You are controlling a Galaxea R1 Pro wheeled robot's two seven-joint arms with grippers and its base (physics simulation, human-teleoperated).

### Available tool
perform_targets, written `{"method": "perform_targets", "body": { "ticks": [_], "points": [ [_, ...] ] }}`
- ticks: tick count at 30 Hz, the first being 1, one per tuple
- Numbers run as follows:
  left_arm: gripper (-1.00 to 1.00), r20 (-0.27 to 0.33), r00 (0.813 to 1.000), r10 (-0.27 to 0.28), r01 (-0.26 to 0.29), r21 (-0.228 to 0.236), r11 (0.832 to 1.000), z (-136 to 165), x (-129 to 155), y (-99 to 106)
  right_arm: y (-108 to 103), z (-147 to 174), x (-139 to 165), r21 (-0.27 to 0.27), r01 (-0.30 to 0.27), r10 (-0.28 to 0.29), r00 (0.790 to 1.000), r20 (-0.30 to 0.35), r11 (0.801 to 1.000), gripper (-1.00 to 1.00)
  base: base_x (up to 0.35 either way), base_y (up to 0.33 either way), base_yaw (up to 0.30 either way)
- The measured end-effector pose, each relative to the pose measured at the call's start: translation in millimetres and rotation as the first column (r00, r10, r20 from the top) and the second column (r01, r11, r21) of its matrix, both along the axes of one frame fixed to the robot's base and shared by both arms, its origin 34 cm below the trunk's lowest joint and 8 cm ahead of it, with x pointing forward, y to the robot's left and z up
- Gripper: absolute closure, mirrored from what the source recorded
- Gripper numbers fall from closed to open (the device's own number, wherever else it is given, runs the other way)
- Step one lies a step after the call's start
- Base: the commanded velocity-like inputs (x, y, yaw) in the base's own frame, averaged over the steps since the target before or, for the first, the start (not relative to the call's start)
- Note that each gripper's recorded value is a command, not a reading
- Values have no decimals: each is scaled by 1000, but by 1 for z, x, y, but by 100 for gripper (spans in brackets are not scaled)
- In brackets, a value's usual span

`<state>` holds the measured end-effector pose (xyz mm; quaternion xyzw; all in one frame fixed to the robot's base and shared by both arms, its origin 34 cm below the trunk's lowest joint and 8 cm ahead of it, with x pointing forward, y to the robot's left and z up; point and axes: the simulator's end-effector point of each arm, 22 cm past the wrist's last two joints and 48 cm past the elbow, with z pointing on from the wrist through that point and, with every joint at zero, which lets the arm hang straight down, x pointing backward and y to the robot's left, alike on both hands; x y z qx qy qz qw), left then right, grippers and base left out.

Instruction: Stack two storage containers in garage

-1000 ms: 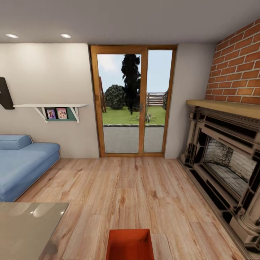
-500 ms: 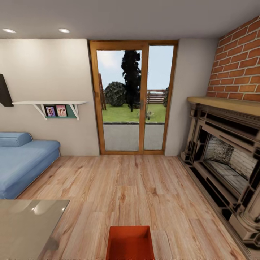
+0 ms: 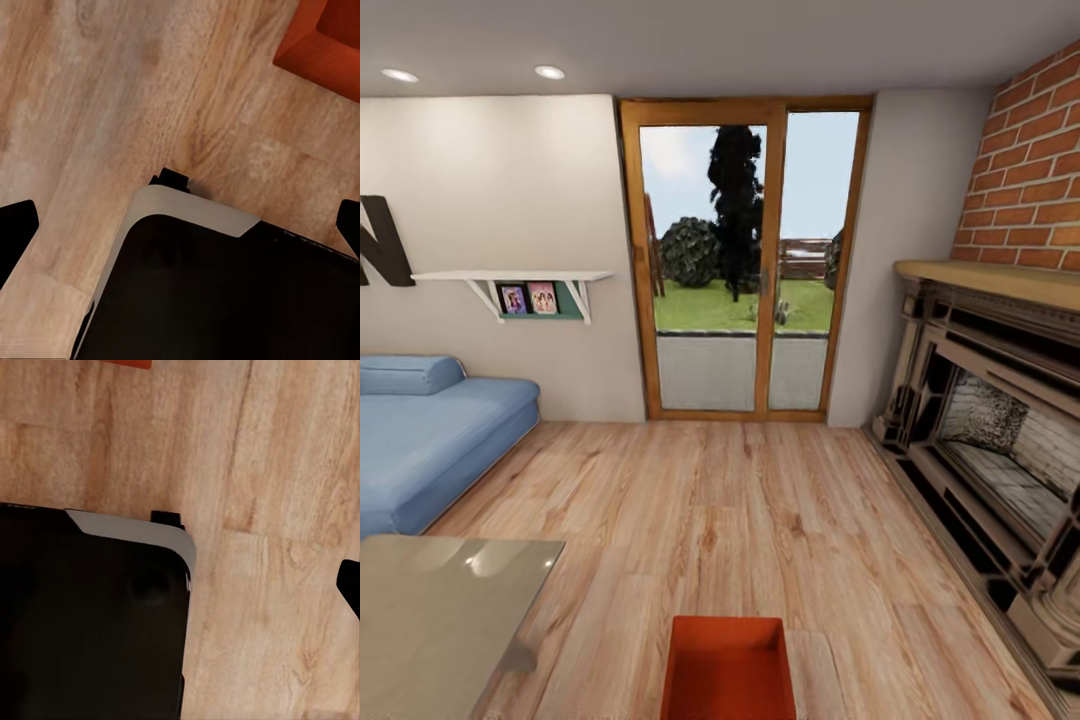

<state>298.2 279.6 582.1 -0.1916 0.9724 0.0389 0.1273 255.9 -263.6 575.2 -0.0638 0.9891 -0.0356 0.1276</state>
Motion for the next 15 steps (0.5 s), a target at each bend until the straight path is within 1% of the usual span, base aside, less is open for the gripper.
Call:
{"method": "perform_targets", "body": {
  "ticks": [15],
  "points": [
    [-100, -24, 1000, -1, 1, 0, 1000, -4, -9, 0, -1, -3, -9, -2, 3, -3, 1000, -24, 1000, -100, 0, 0, 103]
  ]
}}
